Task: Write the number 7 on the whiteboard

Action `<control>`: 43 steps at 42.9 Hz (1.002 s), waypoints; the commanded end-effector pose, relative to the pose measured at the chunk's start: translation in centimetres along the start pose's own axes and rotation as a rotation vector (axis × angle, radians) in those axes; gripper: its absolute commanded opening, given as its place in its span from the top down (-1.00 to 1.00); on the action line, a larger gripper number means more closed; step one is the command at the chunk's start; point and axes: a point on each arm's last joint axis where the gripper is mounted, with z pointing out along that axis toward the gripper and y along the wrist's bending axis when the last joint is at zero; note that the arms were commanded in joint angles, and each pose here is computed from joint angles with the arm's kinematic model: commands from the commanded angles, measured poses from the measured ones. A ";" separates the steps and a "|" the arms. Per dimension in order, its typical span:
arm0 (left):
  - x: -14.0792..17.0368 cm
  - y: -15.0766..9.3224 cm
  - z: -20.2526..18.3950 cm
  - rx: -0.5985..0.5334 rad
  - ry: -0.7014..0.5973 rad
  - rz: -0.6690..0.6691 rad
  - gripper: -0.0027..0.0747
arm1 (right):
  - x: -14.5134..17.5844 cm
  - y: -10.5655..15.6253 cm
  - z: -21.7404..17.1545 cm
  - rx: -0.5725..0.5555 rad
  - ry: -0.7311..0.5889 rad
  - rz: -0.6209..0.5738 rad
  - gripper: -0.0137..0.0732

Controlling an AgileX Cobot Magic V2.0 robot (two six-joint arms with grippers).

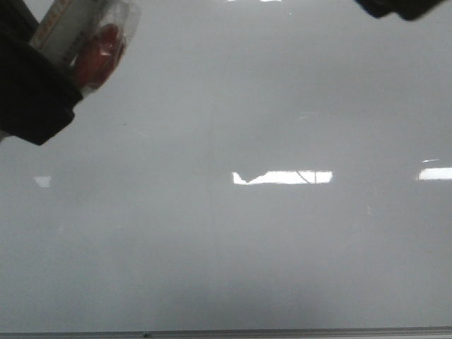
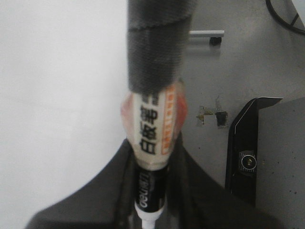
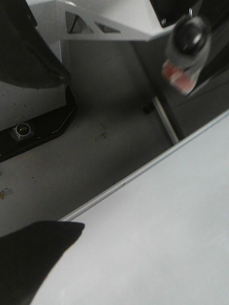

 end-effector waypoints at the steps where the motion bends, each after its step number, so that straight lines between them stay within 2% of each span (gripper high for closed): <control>1: -1.3 0.4 -1.2 -0.049 -0.095 0.001 0.98 | -2.7 0.8 0.4 -0.071 -0.087 -0.060 -0.68; 11: -1.3 0.4 -1.2 -0.051 -0.098 0.002 0.98 | -5.7 2.1 3.4 -0.172 -0.071 -0.154 -0.68; 24: -1.5 0.5 -1.2 -0.060 -0.117 -0.005 0.98 | -6.7 2.2 5.2 -0.175 -0.090 -0.159 -0.63; 27: -1.5 0.5 -1.2 -0.065 -0.126 -0.007 0.98 | -6.8 2.2 5.2 -0.174 -0.099 -0.154 -0.50; 35: -1.6 0.5 -1.3 -0.068 -0.130 -0.009 0.98 | -6.7 2.3 5.1 -0.180 -0.092 -0.154 0.16; 38: -1.9 0.8 -1.3 -0.092 -0.163 -0.064 0.98 | -6.6 2.3 5.1 -0.187 -0.084 -0.155 0.39; 40: -2.0 0.9 -1.4 -0.104 -0.183 -0.097 0.94 | -6.6 2.3 5.1 -0.189 -0.082 -0.156 0.53; 43: -2.1 1.0 -1.4 -0.112 -0.189 -0.097 0.75 | -6.6 2.3 5.1 -0.189 -0.082 -0.156 0.72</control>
